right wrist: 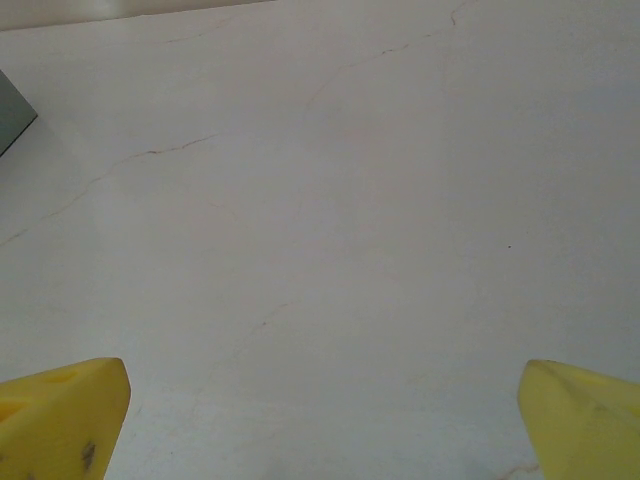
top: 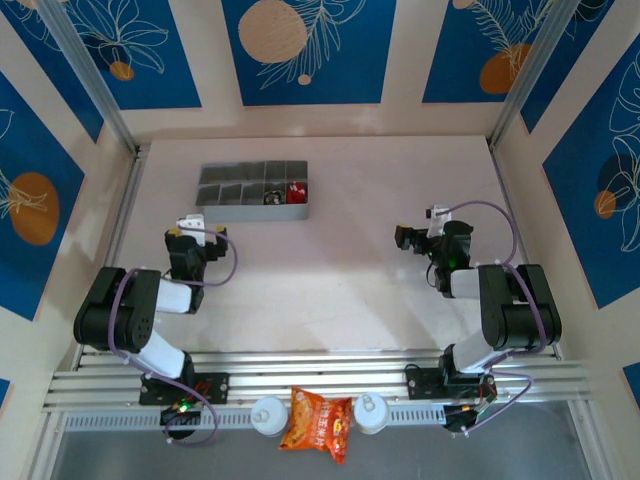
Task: Roll the socks
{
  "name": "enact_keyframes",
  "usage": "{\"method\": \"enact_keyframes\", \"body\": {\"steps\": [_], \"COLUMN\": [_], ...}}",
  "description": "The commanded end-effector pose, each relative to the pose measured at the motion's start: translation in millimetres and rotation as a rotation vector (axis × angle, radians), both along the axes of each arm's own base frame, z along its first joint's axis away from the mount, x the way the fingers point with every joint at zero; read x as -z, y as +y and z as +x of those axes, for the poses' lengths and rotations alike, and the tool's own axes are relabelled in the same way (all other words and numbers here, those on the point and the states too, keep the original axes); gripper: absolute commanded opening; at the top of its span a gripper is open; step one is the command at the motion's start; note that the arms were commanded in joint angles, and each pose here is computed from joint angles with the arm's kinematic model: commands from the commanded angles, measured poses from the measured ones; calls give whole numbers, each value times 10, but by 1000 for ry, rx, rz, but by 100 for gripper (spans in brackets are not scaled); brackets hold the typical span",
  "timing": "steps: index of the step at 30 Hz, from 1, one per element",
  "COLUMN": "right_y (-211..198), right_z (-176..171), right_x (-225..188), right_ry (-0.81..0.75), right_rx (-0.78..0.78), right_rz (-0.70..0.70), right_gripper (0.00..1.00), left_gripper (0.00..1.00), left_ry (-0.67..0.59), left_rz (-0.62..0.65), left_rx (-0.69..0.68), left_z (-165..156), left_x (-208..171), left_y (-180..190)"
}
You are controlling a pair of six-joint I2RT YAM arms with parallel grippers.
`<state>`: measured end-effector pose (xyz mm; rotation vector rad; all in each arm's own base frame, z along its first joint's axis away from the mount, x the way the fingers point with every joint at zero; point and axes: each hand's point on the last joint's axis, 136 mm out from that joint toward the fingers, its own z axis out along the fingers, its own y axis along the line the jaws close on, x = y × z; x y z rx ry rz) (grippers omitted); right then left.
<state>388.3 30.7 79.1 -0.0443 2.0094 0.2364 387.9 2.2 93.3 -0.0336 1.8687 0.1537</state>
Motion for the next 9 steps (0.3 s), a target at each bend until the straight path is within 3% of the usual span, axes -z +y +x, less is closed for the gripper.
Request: {"method": "enact_keyframes", "body": {"steps": [1,9], "right_y": [16,16], "right_z": [86,73], "right_x": [-141,-140], "right_ry": [-45,-47], "right_rx": [-5,-7], "right_rz": [0,2], "right_gripper": [99,99], "left_gripper": [100,100], "left_ry": [0,2], "left_rz": [-12,-12], "left_rx": [12,11], "left_z": [37,34], "left_x": [-24,-17], "left_y": [-10,-8]}}
